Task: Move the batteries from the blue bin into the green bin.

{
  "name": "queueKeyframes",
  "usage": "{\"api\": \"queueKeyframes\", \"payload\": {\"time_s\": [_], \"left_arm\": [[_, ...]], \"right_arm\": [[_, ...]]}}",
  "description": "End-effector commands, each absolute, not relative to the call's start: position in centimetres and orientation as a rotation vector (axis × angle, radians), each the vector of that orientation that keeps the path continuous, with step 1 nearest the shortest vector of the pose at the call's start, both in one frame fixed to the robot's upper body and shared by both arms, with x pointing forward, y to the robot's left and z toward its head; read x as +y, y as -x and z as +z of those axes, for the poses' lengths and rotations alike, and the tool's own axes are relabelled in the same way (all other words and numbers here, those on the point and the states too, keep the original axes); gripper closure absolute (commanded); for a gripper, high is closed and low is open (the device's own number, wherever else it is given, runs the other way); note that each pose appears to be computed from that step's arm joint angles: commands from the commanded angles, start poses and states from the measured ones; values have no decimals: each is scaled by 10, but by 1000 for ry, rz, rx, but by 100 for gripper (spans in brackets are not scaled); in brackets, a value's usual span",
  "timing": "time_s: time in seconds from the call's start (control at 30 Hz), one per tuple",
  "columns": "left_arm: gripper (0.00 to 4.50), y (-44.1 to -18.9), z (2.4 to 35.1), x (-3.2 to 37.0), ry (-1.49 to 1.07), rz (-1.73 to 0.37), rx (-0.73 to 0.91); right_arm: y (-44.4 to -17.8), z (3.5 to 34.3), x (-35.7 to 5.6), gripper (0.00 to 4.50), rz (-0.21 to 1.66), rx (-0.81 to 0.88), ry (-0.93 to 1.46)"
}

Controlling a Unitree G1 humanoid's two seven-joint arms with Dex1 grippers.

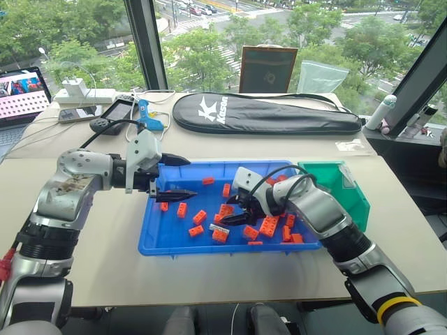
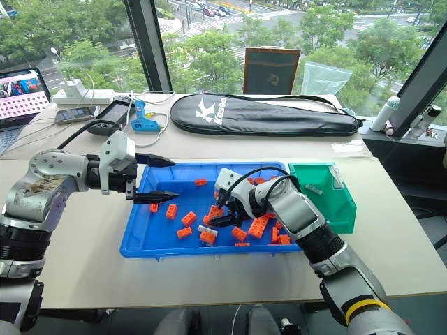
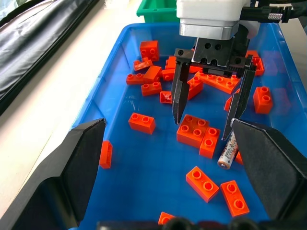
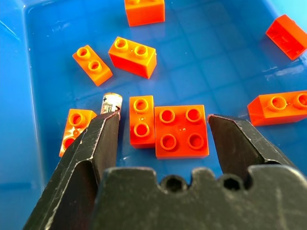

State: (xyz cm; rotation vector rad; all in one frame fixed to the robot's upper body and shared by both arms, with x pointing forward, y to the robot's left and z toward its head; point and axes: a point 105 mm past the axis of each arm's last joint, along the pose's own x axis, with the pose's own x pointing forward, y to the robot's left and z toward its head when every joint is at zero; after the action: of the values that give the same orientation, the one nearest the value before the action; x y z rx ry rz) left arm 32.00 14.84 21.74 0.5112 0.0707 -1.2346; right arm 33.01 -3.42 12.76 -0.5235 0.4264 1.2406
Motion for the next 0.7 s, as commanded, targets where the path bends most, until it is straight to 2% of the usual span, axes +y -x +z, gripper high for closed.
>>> {"api": "queueKeyframes", "payload": {"time_s": [0.03, 0.37, 0.5, 0.7], "left_arm": [[0, -319, 226, 148, -533, -1226, 29], [0, -319, 227, 147, -534, -1229, 28], [0, -319, 227, 146, -534, -1230, 28], [0, -319, 227, 145, -531, -1233, 28]], "right_arm": [[-331, 132, -31, 105, 1241, 391, 537], [-332, 124, -33, 105, 1232, 407, 550], [-333, 124, -33, 206, 1225, 400, 547], [-334, 135, -34, 206, 1222, 365, 558]]}}
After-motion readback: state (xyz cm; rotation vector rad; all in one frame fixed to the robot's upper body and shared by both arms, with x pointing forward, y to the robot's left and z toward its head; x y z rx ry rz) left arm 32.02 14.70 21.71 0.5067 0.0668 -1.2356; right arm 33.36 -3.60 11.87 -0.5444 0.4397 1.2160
